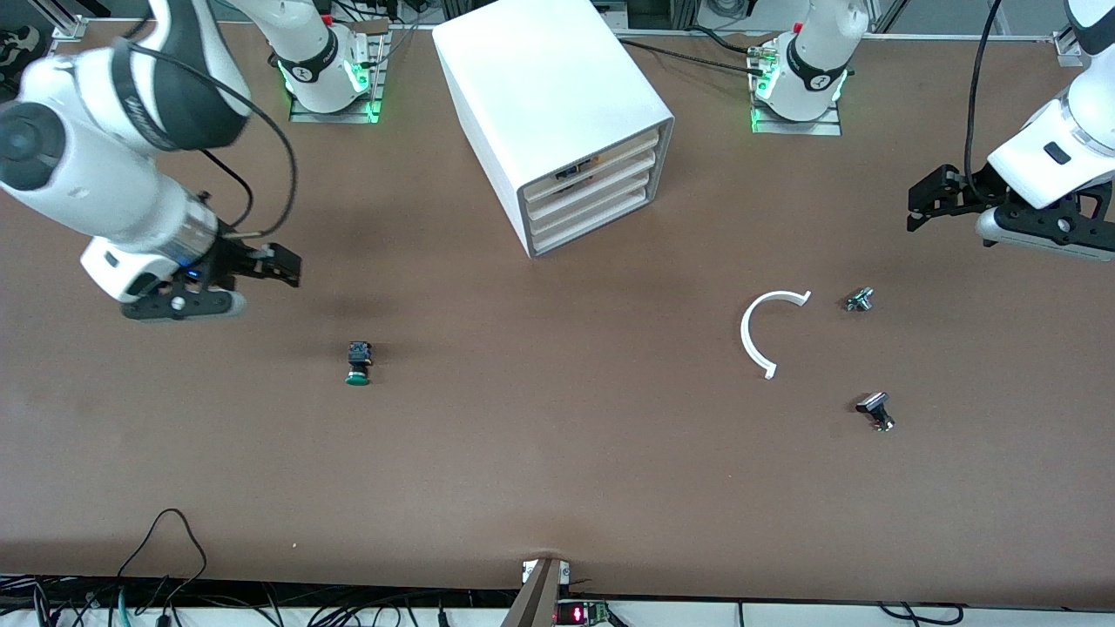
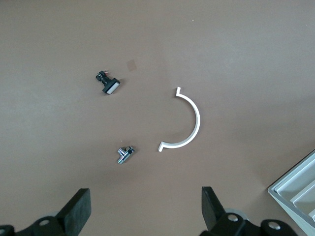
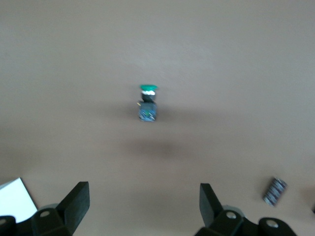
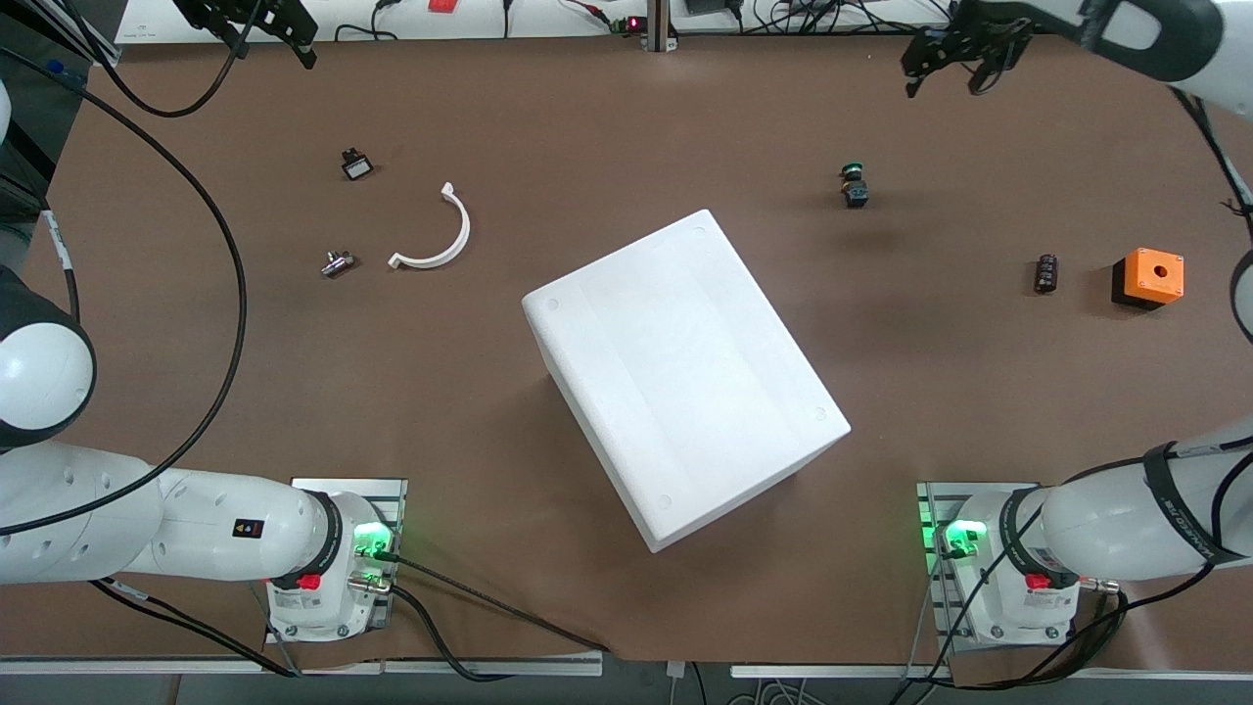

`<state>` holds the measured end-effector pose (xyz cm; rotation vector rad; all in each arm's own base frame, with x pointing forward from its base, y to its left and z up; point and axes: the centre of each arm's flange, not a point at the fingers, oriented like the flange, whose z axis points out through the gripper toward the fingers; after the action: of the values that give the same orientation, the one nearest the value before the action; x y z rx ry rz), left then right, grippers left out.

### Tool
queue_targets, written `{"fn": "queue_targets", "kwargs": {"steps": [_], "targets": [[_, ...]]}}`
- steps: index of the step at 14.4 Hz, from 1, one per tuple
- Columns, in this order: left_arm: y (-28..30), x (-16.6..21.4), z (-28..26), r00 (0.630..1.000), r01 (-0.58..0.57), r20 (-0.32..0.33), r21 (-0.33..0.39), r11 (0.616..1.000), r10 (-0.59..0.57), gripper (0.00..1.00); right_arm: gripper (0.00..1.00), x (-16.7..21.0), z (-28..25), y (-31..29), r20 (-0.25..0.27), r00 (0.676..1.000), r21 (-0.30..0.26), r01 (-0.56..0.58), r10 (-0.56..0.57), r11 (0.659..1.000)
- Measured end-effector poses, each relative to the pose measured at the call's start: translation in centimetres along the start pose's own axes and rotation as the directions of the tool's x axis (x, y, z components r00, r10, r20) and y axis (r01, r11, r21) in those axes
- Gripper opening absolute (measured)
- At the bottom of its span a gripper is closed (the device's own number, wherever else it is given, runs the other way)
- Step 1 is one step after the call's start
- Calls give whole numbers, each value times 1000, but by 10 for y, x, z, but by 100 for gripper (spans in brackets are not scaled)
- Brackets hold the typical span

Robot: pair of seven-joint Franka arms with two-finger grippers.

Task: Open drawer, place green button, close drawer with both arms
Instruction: 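Lower the right gripper onto the green button and grasp it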

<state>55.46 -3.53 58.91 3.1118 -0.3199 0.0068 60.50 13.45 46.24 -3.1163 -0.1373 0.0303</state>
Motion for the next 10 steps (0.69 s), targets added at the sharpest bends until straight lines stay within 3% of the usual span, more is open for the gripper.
{"fn": "queue_targets", "kwargs": {"steps": [10], "targets": [[12,2,0,1000,1,0,0,1000,-1,99,99,37,141,-11,13,1000,11,9,-10,1000]]}}
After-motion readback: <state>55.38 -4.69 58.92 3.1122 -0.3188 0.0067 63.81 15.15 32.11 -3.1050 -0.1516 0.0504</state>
